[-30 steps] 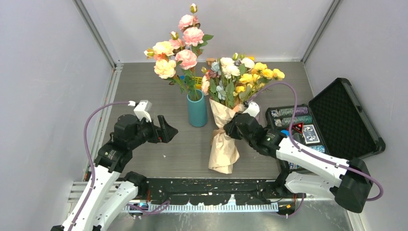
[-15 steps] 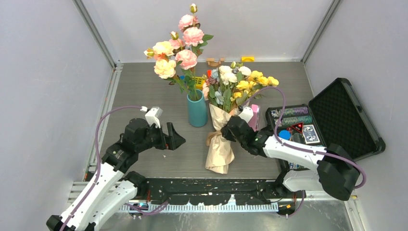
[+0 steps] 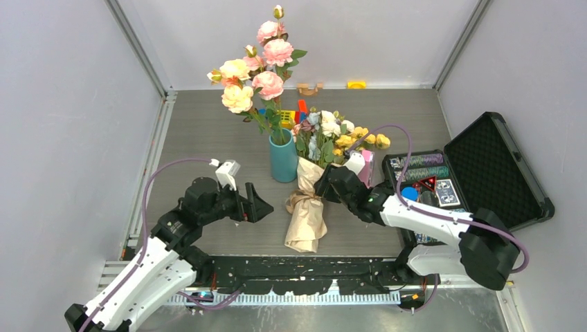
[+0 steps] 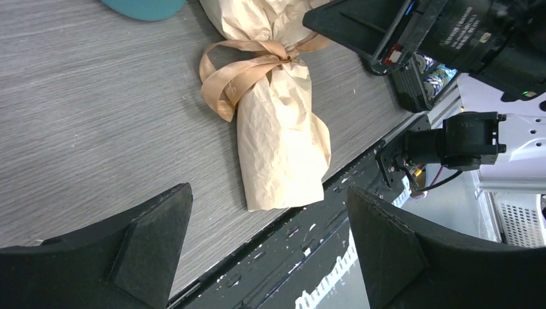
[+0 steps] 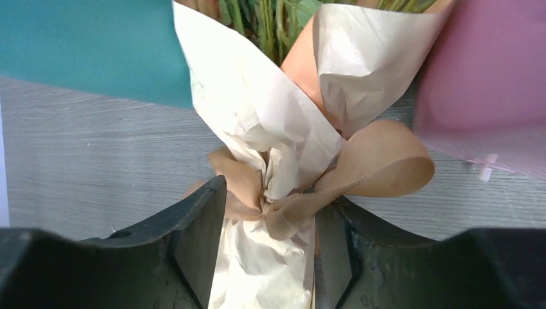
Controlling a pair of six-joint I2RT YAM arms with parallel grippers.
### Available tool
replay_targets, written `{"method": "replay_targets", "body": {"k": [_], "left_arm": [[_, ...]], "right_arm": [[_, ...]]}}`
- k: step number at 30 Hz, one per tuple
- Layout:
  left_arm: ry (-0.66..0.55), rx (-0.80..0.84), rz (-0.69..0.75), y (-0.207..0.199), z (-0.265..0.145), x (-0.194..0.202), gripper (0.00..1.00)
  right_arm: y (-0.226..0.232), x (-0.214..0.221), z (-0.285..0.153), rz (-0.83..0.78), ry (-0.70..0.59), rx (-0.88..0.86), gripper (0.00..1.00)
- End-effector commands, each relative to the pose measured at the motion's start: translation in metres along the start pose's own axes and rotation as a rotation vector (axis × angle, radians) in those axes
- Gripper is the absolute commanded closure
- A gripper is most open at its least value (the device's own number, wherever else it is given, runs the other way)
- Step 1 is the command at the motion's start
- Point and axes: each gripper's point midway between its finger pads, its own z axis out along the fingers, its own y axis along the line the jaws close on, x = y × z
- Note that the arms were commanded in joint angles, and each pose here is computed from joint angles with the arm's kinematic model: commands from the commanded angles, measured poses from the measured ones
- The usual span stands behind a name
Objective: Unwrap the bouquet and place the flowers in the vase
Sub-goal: Place the fake flower at the center of the board, then untie the ribbon from the wrapping paper.
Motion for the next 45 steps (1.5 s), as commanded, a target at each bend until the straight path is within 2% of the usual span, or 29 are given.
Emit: {"method": "replay_targets", "body": {"k": [1,8,15,23,31,36,45], "left_arm": [[-0.053,0.056,-0.027,-0.01,0.005,-0.005,0.08],[-0.042,0.064,-0.019,-0.008,0.009,0.001,0.08],[-0.019,0.064,-0.039,-0.001,0.021,0.011,0.08],[0.016,0.076,-0.117,-0.011,0.041,0.028,0.14],[0.079,-0.04,-0.099,0.003,0.082,0.062,0.15],[0.047,-0.158,-0.12,0.024,0.099,0.059,0.19],[0.03,-0.23,-0.159,0.032,0.123,0.054,0.23]], "right_arm": [[0.019,-0.028,-0.024,-0.004,-0.049,-0.063,0.38],[0.013,-0.025,-0.057,-0.057,0.038,-0.072,0.33],[0.004,-0.047,-0.092,-0.056,0.017,-0.026,0.36],[-0.016,-0.045,-0.106,0.014,0.049,-0.017,0.37],[-0.049,-0.042,-0.112,0.148,-0.007,-0.007,0.33],[-0.053,-0.048,-0.119,0.206,-0.061,-0.037,0.34],[-0.054,-0.057,-0.122,0.243,-0.14,-0.084,0.34]]}}
